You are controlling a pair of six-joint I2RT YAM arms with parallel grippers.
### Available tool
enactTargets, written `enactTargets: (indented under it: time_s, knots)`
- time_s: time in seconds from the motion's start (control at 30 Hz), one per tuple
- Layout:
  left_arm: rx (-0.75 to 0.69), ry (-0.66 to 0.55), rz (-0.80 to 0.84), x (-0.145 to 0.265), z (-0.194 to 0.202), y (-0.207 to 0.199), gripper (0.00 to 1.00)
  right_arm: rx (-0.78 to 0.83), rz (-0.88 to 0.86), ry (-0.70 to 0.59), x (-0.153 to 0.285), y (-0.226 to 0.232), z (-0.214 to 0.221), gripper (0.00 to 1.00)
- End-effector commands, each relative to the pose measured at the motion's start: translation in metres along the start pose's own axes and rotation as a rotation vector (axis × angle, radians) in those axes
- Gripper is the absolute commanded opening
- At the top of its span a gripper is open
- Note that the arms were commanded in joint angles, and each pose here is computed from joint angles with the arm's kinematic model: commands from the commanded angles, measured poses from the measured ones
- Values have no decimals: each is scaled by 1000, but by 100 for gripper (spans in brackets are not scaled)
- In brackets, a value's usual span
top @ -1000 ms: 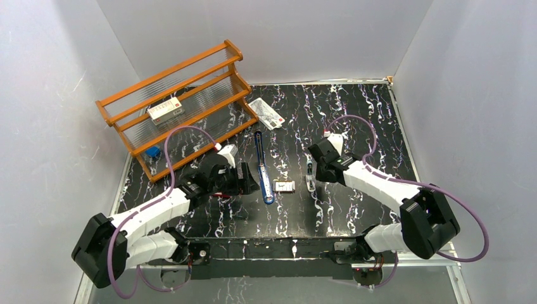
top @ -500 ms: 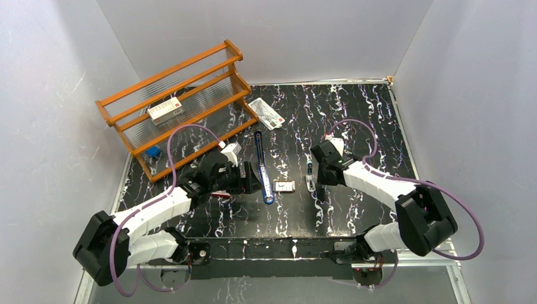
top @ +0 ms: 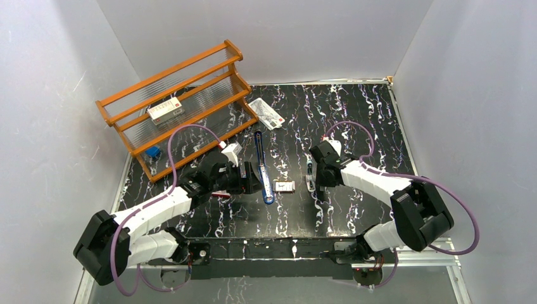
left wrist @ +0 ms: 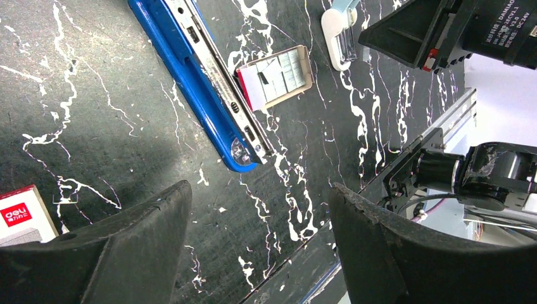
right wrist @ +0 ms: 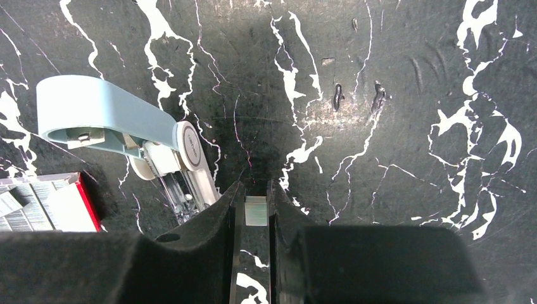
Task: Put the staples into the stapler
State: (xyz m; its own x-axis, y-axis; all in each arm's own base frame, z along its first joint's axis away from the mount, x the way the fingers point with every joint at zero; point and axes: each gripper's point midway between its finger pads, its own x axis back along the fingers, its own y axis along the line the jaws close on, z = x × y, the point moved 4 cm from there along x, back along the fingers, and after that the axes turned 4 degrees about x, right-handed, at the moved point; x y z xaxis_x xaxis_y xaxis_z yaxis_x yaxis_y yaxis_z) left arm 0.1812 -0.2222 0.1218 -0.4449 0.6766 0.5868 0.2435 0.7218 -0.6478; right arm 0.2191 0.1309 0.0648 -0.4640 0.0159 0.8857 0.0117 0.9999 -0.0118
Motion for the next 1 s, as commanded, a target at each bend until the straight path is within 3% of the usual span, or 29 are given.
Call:
enactTargets:
  time_s: [0.0, 0.47, 0.63, 0.97]
  knots:
    - [-10, -32, 20, 3, -9, -7, 76, -2, -22, -32, 4, 3, -8, 26]
    - [36, -100, -144, 4, -12, 19, 76, 12, -139, -231, 31, 19, -45, 25]
    - [87, -147, -266, 9, -12, 38, 76, 35, -144, -260, 36, 30, -50, 25]
    - [100, -162, -332, 10, -11, 49, 76, 79, -153, -264, 35, 45, -50, 25]
